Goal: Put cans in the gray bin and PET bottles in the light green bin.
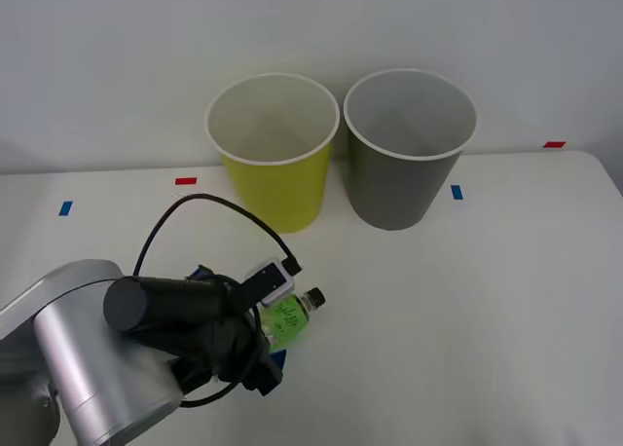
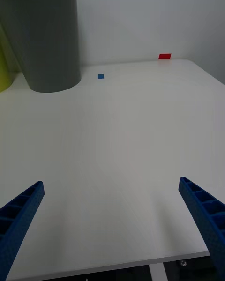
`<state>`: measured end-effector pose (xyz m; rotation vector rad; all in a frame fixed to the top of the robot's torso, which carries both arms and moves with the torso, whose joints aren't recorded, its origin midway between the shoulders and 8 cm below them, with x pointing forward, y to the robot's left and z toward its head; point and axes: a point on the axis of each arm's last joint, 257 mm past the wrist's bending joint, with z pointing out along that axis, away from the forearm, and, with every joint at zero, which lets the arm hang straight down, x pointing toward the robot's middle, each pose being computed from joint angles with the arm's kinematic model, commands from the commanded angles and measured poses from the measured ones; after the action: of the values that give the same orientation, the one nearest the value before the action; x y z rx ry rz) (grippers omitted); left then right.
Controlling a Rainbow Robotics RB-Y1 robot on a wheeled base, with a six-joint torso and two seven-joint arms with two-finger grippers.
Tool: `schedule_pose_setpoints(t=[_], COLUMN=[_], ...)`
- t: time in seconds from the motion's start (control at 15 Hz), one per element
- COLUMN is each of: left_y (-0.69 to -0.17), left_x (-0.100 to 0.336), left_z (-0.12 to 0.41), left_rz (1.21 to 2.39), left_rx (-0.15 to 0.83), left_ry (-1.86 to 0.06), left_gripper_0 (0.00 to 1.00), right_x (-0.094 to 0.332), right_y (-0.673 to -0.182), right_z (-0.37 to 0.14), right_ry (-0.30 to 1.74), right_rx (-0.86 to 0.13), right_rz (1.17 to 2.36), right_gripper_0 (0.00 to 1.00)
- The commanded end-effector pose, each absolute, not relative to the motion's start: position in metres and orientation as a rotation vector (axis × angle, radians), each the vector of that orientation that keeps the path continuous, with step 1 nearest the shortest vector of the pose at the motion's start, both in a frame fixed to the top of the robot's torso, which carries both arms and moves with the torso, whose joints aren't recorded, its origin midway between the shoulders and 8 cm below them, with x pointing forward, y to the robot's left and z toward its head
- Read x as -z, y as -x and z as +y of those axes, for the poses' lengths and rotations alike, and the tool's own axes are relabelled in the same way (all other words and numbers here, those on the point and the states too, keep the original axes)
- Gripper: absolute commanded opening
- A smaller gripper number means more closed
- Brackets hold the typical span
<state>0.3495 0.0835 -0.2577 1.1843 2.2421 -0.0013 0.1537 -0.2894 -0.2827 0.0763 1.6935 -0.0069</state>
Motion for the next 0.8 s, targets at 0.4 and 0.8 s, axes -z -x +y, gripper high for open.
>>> schedule_pose_setpoints(t=[0.4,0.8], left_y=[-0.363,-0.376], left_x=[0.272,0.289], left_z=[0.062,0.047], left_rz=[2.351,2.441], left_rx=[-0.019,-0.044], left_ry=[-1.207,-1.22], left_gripper_0=[1.0,1.0], right_x=[0.283,0.283], right_y=[-0.154,-0.154], right_z=[-0.289,-0.289], right_ry=[-0.076,-0.076], right_rx=[0.007,0.007], right_rz=[1.693,1.693], right_gripper_0=[1.0,1.0])
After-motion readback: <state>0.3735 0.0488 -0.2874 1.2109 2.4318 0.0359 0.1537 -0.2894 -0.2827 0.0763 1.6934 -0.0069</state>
